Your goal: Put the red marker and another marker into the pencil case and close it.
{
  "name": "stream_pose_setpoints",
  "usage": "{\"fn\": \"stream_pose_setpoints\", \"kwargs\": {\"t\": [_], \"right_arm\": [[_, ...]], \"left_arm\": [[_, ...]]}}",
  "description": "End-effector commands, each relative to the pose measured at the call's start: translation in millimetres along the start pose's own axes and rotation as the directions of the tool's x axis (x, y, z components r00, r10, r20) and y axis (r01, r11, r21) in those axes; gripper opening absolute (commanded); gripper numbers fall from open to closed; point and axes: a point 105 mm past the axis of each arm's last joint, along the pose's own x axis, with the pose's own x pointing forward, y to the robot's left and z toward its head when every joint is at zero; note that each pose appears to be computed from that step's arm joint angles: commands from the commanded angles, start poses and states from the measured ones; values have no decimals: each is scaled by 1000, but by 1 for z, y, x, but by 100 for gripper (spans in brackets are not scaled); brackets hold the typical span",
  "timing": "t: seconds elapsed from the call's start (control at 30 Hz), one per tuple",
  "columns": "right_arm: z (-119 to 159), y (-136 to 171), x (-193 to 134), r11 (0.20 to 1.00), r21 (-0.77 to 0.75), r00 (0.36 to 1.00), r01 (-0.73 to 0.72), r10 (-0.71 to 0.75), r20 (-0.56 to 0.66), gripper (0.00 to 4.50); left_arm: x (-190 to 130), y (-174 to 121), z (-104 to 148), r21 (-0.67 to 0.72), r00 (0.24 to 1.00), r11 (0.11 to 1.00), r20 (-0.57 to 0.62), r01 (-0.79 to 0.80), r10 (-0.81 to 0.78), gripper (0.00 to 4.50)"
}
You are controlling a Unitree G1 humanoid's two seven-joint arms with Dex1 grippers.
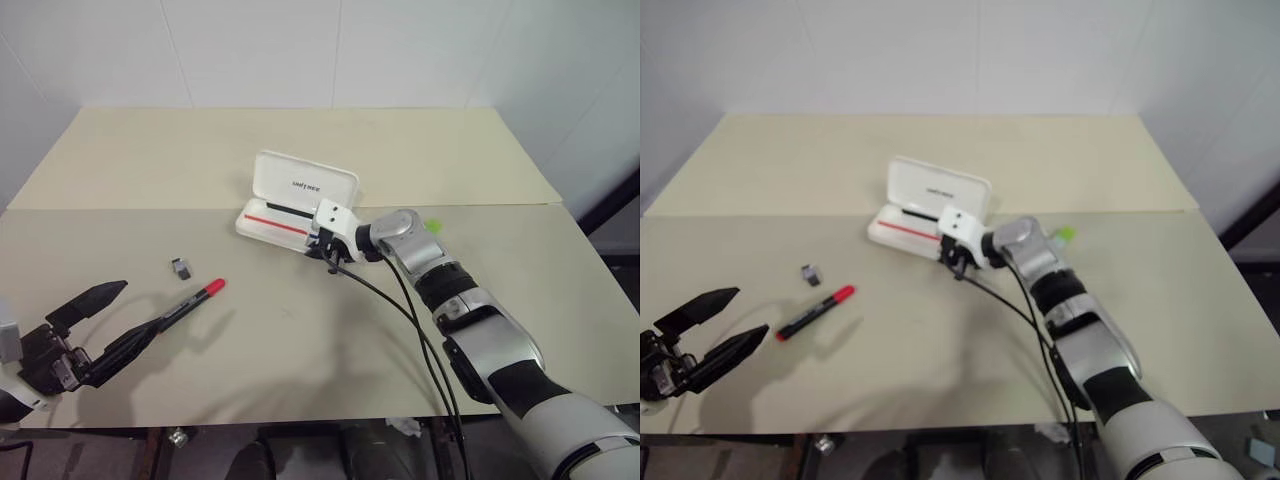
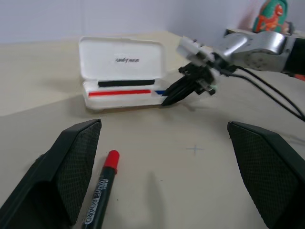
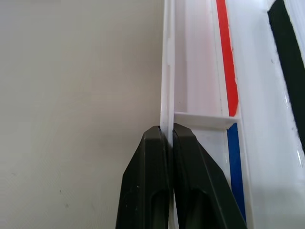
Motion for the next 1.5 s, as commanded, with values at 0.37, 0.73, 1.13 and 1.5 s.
{"fn": "stream_pose_setpoints", "kwargs": {"t": [0.37, 0.73, 1.13, 1.5], "right_arm": [[4, 13, -61, 989, -99, 987, -108, 119, 108, 2], [-26, 33, -84, 926, -326, 982, -189, 178, -63, 2], [-35, 76, -89, 862, -405, 953, -303, 282, -113, 2], [-38, 95, -91, 900, -314, 953, -302, 291, -84, 2]], "left_arm": [[9, -2, -8, 165, 995, 984, 84, -67, 54, 450], [6, -5, -15, 78, 998, 997, 62, 23, -28, 450], [10, 2, -17, 83, 998, 996, 52, 36, -40, 450], [14, 3, -18, 80, 997, 995, 48, 55, -59, 450]]}}
